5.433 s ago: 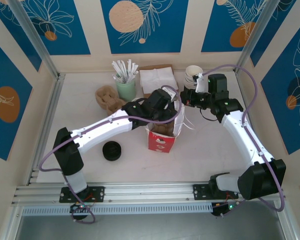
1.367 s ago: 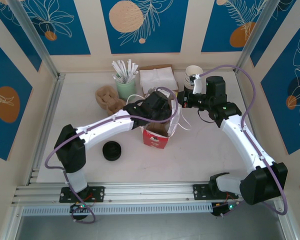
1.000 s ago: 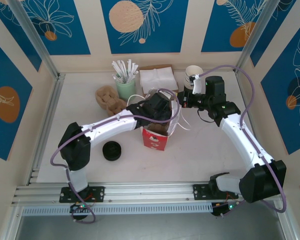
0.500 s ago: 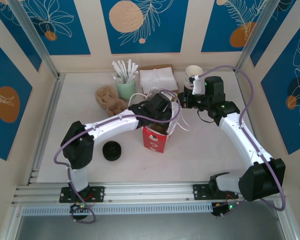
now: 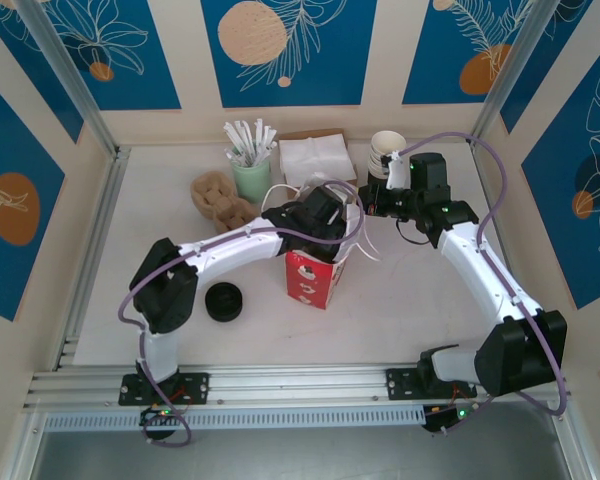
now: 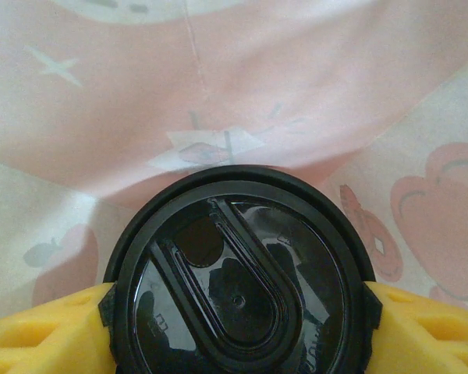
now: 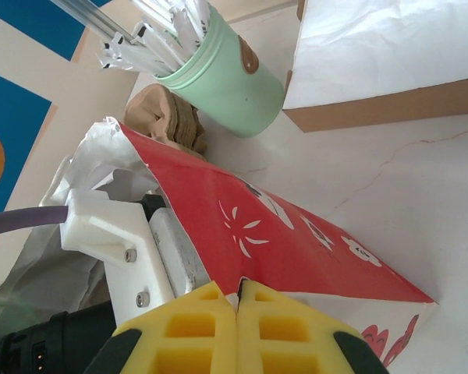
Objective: Pack the takeout coffee
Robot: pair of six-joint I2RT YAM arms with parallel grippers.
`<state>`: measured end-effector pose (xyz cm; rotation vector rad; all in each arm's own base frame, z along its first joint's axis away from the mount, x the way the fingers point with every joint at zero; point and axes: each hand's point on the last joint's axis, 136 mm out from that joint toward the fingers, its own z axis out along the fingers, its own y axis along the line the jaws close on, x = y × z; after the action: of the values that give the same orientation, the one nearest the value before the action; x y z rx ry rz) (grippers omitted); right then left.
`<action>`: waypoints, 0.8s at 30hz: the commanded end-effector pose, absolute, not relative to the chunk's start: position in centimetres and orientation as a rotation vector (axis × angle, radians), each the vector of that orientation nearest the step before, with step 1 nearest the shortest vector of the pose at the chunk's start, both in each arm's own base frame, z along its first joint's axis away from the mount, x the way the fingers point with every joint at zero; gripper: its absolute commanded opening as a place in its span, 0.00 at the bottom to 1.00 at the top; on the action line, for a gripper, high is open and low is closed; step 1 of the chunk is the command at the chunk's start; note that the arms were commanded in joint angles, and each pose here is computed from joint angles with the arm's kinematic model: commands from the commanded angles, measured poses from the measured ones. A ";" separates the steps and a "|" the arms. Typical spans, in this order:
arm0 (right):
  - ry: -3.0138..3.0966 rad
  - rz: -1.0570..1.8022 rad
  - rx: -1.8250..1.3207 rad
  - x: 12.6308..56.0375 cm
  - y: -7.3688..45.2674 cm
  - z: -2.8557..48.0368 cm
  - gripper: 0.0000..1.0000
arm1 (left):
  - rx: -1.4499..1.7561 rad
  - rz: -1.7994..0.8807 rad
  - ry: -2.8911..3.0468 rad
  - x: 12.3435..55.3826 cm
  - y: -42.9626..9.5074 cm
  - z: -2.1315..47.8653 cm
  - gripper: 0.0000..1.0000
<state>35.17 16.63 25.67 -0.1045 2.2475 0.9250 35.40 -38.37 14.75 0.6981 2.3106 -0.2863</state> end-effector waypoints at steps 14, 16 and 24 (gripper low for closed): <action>2.248 0.882 -0.042 34.8 15.0 26.3 0.37 | 0.747 -0.204 2.502 34.6 -36.9 9.2 0.72; 2.235 0.874 -0.036 34.5 14.6 26.8 0.40 | 0.746 -0.205 2.509 34.6 -36.9 9.0 0.72; 2.191 0.878 -0.023 33.8 13.2 28.2 0.42 | 0.729 -0.202 2.527 34.5 -36.9 8.5 0.71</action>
<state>34.49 13.37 28.20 -0.0071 2.1853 0.8681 36.16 -39.01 14.37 0.6906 2.3358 -0.2869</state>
